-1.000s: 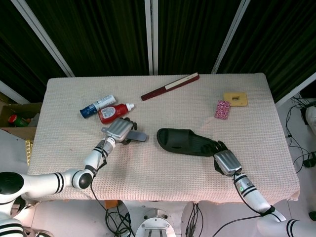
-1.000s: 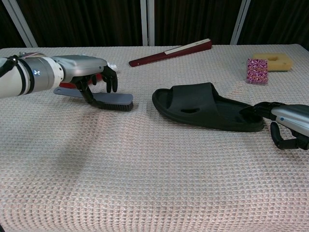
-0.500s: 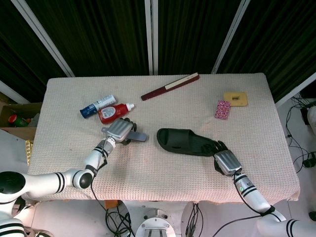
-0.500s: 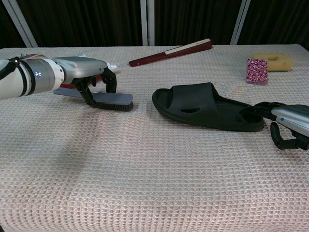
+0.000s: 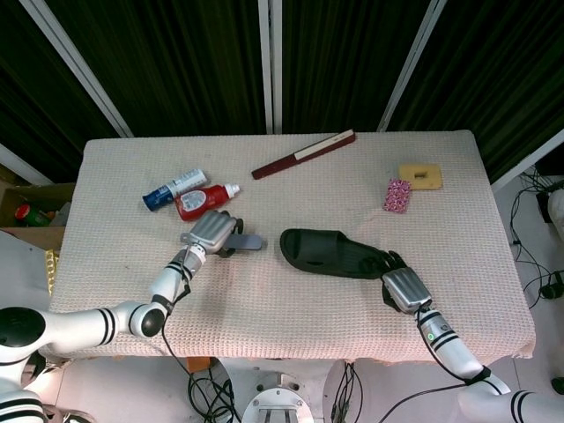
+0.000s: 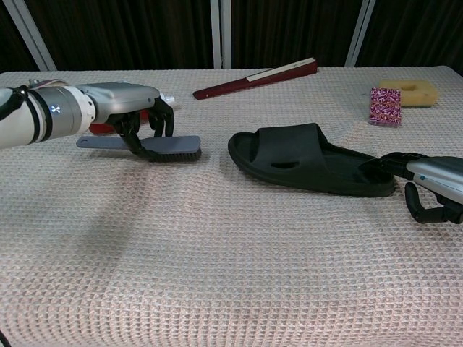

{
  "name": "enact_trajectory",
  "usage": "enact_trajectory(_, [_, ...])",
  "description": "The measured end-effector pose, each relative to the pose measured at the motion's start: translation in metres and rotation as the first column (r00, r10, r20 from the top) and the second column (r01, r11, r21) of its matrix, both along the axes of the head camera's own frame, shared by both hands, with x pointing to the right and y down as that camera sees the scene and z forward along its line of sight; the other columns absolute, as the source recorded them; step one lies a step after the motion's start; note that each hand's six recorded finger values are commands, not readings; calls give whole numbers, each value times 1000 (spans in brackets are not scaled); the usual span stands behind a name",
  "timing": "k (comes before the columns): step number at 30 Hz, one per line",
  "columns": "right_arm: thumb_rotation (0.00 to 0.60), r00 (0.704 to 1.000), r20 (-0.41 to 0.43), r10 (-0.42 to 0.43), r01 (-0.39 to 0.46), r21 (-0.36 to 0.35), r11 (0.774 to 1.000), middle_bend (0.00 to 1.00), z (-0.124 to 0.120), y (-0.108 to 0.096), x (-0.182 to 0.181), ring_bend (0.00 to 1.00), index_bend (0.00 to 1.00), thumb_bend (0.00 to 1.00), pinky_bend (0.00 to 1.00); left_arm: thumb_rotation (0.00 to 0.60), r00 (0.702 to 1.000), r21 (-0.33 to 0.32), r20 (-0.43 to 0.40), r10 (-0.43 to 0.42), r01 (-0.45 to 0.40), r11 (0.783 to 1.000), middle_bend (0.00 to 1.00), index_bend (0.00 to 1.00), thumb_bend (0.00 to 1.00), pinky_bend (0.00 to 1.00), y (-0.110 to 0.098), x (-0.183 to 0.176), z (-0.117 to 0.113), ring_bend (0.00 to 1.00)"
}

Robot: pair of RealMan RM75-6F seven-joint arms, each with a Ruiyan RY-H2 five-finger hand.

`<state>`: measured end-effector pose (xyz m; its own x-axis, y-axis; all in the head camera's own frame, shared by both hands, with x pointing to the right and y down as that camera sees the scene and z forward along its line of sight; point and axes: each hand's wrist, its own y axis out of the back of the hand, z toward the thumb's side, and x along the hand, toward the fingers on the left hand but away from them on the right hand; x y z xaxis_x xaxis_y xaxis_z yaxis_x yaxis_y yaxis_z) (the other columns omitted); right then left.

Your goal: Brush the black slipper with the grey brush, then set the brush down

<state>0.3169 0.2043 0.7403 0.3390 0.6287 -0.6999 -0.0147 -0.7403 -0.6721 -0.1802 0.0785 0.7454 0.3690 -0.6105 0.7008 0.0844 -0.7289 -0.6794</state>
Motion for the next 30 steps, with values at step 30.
enact_trajectory(30, [600, 1000, -5, 4, -4, -2, 1000, 155, 1, 1, 1, 0, 112, 1000, 56, 600, 991, 43, -108, -78, 83, 996, 839, 823, 418, 755, -4, -4, 2, 642])
